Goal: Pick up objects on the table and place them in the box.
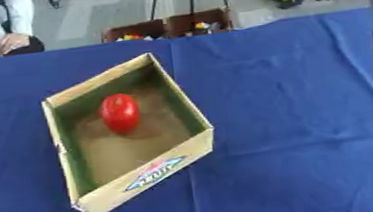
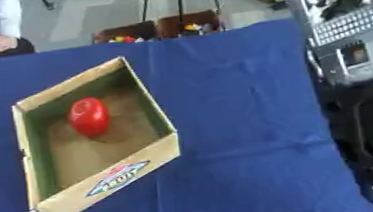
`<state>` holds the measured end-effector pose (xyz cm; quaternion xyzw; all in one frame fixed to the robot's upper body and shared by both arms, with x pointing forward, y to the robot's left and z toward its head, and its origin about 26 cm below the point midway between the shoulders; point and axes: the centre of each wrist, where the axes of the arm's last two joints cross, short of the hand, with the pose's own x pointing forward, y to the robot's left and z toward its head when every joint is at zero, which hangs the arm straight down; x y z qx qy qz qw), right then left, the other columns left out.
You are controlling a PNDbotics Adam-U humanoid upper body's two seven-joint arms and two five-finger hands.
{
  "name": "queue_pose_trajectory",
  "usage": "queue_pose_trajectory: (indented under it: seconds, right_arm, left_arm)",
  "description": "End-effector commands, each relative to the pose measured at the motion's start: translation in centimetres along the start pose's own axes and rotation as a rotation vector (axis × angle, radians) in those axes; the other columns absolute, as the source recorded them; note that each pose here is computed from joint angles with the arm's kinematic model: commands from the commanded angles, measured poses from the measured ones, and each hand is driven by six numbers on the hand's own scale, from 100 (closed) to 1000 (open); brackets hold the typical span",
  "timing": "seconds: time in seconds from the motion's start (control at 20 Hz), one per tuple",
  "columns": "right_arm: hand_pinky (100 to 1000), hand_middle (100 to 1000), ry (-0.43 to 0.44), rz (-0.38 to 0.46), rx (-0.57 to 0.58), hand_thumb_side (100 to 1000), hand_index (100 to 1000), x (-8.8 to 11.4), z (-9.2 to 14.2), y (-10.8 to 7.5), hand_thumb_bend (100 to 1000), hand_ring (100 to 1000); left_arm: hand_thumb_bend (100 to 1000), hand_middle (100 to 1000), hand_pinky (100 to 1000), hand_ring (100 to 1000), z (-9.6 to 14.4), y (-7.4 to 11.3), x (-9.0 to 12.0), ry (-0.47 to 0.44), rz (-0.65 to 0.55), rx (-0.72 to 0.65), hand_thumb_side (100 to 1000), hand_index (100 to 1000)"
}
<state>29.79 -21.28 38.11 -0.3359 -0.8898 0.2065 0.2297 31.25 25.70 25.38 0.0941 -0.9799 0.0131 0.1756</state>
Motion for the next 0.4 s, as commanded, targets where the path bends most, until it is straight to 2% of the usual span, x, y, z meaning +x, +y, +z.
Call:
queue_pose_trajectory:
  seconds: [0.05,0.1,0.15,0.2,0.25,0.3,0.4]
  right_arm:
    - [671,774,-0.065,-0.017,-0.136,617,857,-0.3,0.3,-1.7,235,731]
    - [679,773,-0.077,-0.022,-0.161,636,853,-0.8,0.5,-1.8,206,735]
    - [689,775,-0.090,-0.025,-0.186,545,854,-1.2,0.8,-2.0,100,741]
    - [694,775,-0.103,-0.027,-0.206,484,856,-1.7,1.2,-2.1,100,745]
    - [698,773,-0.119,-0.031,-0.219,483,860,-2.2,1.5,-2.2,100,745]
    - [699,772,-0.139,-0.037,-0.231,538,860,-2.6,1.9,-2.3,100,745]
    - [692,766,-0.199,-0.061,-0.273,567,858,-3.4,2.4,-2.6,100,743]
  left_arm:
    - [100,813,630,864,-0.8,0.7,0.5,-0.037,-0.027,-0.003,938,871]
    - [100,813,630,864,-0.8,0.7,0.5,-0.038,-0.028,-0.002,938,871]
    - [100,813,631,863,-0.8,0.7,0.5,-0.039,-0.029,-0.001,937,871]
    - [100,813,631,863,-0.8,0.8,0.6,-0.042,-0.030,0.001,936,871]
    - [100,813,631,863,-0.9,0.8,0.6,-0.044,-0.030,0.003,936,871]
    - [100,813,631,863,-0.9,0.8,0.6,-0.046,-0.030,0.005,936,871]
    - [100,813,631,863,-0.9,0.8,0.6,-0.050,-0.028,0.010,935,871]
